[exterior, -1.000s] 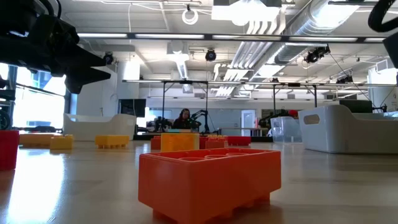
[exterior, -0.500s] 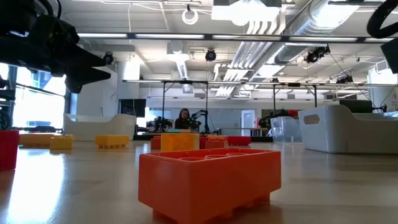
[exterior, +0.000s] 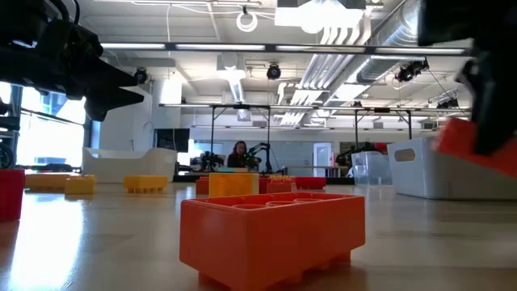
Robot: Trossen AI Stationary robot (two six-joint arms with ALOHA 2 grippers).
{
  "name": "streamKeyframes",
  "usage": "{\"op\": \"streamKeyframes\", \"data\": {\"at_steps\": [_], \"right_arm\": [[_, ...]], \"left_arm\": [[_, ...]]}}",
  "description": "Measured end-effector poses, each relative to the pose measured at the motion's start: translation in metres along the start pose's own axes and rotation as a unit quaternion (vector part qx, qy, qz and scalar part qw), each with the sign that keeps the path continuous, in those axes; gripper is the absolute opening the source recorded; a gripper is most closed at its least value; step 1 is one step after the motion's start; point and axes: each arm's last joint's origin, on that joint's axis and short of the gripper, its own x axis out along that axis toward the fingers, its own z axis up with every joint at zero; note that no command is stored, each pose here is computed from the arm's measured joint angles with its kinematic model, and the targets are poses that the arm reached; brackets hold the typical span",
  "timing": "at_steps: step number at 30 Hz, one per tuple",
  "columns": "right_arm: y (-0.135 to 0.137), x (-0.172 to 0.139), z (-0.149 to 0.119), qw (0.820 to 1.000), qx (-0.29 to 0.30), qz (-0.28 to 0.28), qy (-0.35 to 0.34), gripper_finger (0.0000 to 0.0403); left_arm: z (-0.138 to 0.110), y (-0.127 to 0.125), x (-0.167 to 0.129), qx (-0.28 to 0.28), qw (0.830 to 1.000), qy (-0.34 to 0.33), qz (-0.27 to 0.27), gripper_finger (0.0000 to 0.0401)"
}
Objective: Sort & place blocks by color
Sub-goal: Put the orange game piece into the transparent bin
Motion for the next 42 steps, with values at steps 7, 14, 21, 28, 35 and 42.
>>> {"op": "streamKeyframes", "data": {"at_steps": [7,14,21,28,35,42], "right_arm": [[-0.033,-0.017,0.038,0.991,0.024,-0.055,-0.118,0.0071],[-0.076,-0.035,0.073,0.970,0.064,-0.119,-0.201,0.0078],[-0.120,-0.045,0.098,0.958,0.082,-0.171,-0.215,0.0075],[-0.166,-0.052,0.115,0.939,0.107,-0.242,-0.220,0.0077],[-0.219,-0.051,0.127,0.920,0.144,-0.312,-0.189,0.0077],[-0.275,-0.044,0.130,0.910,0.212,-0.330,-0.134,0.0078]], "left_arm": [[0.000,0.000,0.000,0.000,1.000,0.000,0.000,0.0220],[0.000,0.000,0.000,0.016,1.000,0.000,-0.001,0.0220],[0.000,0.000,0.000,0.034,0.999,0.000,-0.001,0.0220],[0.000,0.000,0.000,0.027,1.000,0.000,-0.001,0.0220],[0.001,0.000,0.000,0.003,1.000,0.000,0.000,0.0220],[0.025,-0.006,-0.004,0.011,1.000,-0.012,-0.001,0.0220]]}}
